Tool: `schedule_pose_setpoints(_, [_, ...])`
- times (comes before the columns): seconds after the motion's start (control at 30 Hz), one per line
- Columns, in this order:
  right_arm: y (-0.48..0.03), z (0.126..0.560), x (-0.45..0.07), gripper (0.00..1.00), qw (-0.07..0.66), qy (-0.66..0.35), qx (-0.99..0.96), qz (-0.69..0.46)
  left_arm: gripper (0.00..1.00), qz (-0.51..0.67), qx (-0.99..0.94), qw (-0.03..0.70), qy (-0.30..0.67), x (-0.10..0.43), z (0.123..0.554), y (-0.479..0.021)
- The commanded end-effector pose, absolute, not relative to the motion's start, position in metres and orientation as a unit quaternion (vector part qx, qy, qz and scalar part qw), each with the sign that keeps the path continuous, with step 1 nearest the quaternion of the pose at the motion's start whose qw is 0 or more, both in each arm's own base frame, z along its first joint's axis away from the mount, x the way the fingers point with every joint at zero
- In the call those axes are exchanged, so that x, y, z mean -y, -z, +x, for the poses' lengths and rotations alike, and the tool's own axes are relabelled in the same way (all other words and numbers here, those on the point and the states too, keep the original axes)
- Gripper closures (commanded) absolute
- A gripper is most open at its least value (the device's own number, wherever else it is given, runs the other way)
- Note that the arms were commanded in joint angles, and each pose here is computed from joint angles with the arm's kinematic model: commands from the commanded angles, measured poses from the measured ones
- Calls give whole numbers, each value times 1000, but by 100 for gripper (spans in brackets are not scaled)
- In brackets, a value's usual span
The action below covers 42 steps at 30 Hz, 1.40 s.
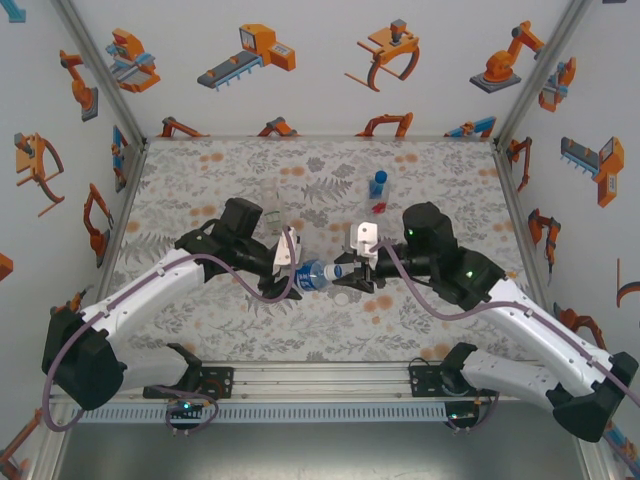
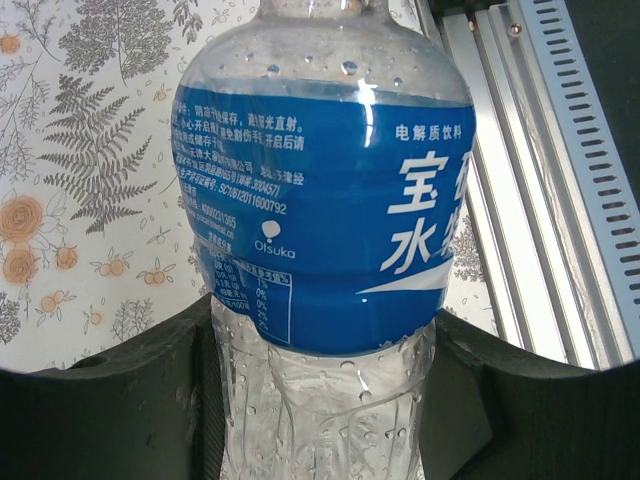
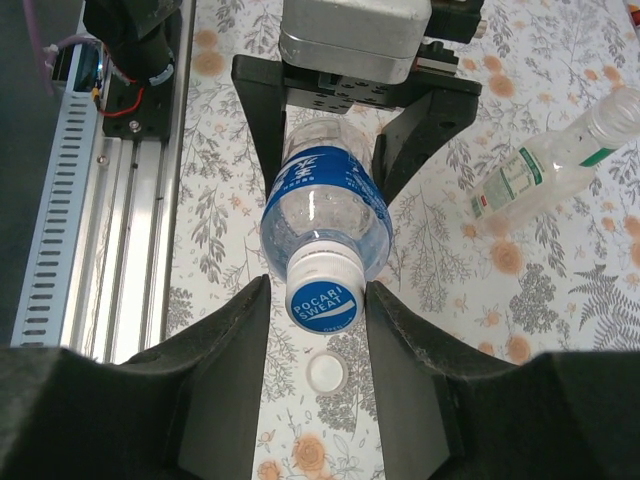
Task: Screw on the bottle caps
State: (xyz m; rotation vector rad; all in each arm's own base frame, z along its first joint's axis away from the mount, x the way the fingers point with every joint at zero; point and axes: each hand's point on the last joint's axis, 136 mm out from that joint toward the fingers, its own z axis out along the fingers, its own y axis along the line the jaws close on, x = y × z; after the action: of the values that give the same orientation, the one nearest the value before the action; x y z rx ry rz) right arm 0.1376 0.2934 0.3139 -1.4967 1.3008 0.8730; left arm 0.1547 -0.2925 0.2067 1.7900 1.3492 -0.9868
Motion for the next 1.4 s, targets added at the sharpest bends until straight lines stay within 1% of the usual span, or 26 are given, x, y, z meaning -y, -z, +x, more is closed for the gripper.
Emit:
schedule_pose_setpoints(0.0, [-317, 134, -297, 58, 478, -361, -504, -621, 100, 694, -492, 349, 394, 293, 146, -220])
schedule_pose_setpoints(0.23, [-312, 139, -299, 60, 473, -358, -514, -620, 100, 694, -491, 350, 393, 293, 146, -220])
schedule_pose_setpoints(0.37, [-309, 143, -300, 72, 466, -360, -534, -607, 100, 694, -492, 350, 393, 293, 145, -221])
schedule_pose_setpoints(0.47, [-308, 157, -300, 86, 455, -368, -592, -554, 100, 694, -491, 351, 393, 292, 145, -221])
schedule_pose_setpoints(0.53, [-311, 176, -299, 100, 449, -382, -657, -470, 100, 694, -492, 351, 391, 292, 146, -221])
schedule_pose_setpoints(0.6, [-310, 197, -293, 100, 429, -405, -731, -343, 100, 694, -496, 353, 385, 292, 148, -220])
schedule_pose_setpoints(0.7, [-295, 218, -280, 100, 370, -435, -808, -145, 100, 694, -499, 357, 376, 292, 150, -220])
schedule_pose_setpoints(0.8, [-263, 225, -256, 100, 281, -437, -851, 74, 100, 694, -501, 358, 374, 292, 151, -220])
schedule_pose_setpoints(0.87, [-244, 221, -248, 100, 220, -438, -854, 174, 100, 693, -502, 359, 372, 292, 152, -221])
schedule_pose_setpoints(1.0, [-241, 221, -256, 100, 179, -477, -828, 234, 100, 690, -509, 361, 367, 292, 155, -220])
schedule_pose_setpoints(1.2, [-263, 226, -259, 100, 198, -484, -824, 217, 100, 690, -510, 361, 365, 291, 156, -219])
schedule_pose_setpoints(1.33, [-266, 227, -260, 100, 213, -475, -832, 189, 100, 690, -509, 361, 366, 292, 155, -219])
schedule_pose_setpoints(1.37, [-267, 227, -260, 100, 216, -473, -834, 182, 96, 690, -509, 360, 367, 292, 155, -219])
